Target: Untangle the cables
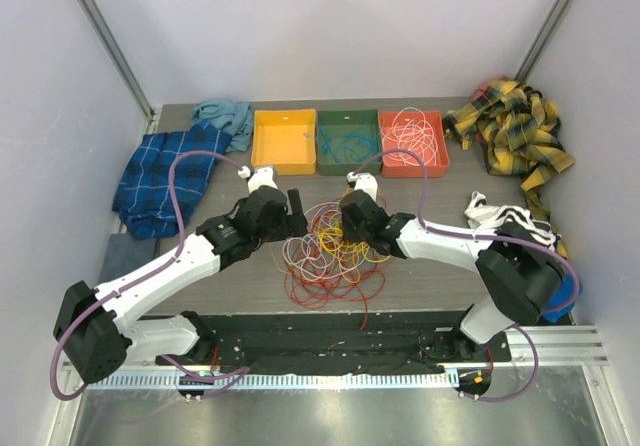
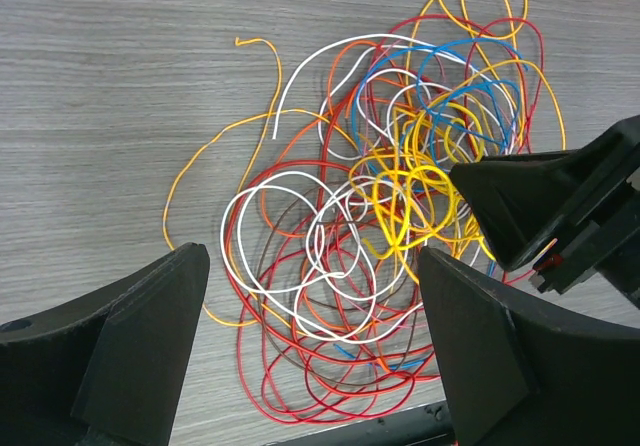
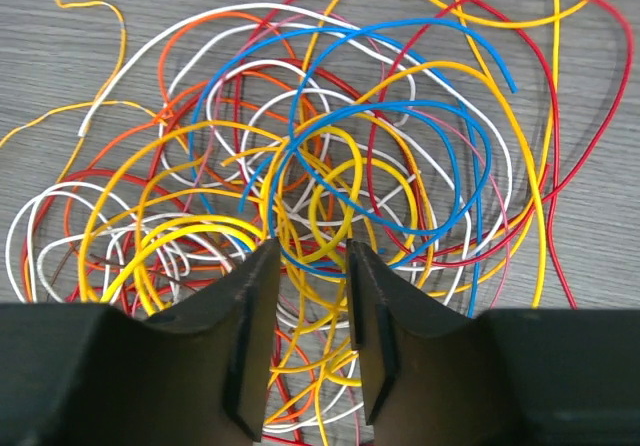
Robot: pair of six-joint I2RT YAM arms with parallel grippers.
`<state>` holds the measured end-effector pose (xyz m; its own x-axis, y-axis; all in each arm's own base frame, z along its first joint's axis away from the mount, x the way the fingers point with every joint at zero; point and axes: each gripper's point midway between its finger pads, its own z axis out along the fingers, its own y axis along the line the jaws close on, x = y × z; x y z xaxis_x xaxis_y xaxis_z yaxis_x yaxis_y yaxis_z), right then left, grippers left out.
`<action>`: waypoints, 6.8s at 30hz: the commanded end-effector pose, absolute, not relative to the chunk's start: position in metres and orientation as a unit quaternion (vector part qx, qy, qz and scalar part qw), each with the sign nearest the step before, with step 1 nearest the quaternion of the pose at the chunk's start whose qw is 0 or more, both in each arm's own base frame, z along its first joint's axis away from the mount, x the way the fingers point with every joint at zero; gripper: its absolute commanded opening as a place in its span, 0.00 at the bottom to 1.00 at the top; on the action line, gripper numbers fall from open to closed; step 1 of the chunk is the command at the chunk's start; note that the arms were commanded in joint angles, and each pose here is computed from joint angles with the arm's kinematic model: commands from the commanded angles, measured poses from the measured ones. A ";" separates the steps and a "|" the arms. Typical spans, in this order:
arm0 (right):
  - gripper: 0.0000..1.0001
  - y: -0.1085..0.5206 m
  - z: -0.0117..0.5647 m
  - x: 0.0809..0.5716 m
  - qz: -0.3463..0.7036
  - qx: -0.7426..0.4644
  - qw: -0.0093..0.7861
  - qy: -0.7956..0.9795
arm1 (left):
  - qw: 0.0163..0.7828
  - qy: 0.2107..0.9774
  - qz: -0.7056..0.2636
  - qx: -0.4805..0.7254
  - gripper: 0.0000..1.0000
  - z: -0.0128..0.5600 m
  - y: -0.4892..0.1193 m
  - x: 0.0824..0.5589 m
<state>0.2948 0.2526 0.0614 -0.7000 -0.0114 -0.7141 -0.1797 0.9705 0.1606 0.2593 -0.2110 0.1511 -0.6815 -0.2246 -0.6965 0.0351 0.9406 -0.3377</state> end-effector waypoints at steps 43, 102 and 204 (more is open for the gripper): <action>0.01 0.190 0.209 0.324 0.003 0.020 0.549 0.836 | 0.395 0.893 -0.201 -0.074 0.89 0.156 -0.207 0.247; 0.03 0.222 0.497 0.259 0.296 -0.017 0.639 0.710 | 0.686 0.661 -0.258 0.162 0.00 0.314 -0.278 0.315; 0.49 0.188 0.238 0.251 0.162 -0.010 0.544 0.823 | 0.590 0.785 -0.186 -0.037 1.00 0.350 -0.237 0.498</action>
<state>0.2427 0.1915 0.2412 -0.4240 0.1247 -0.8970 -0.2534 0.9346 0.2497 0.5507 -0.2221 0.3044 -0.3455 -0.1833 -0.9203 0.1207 0.9639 -0.2372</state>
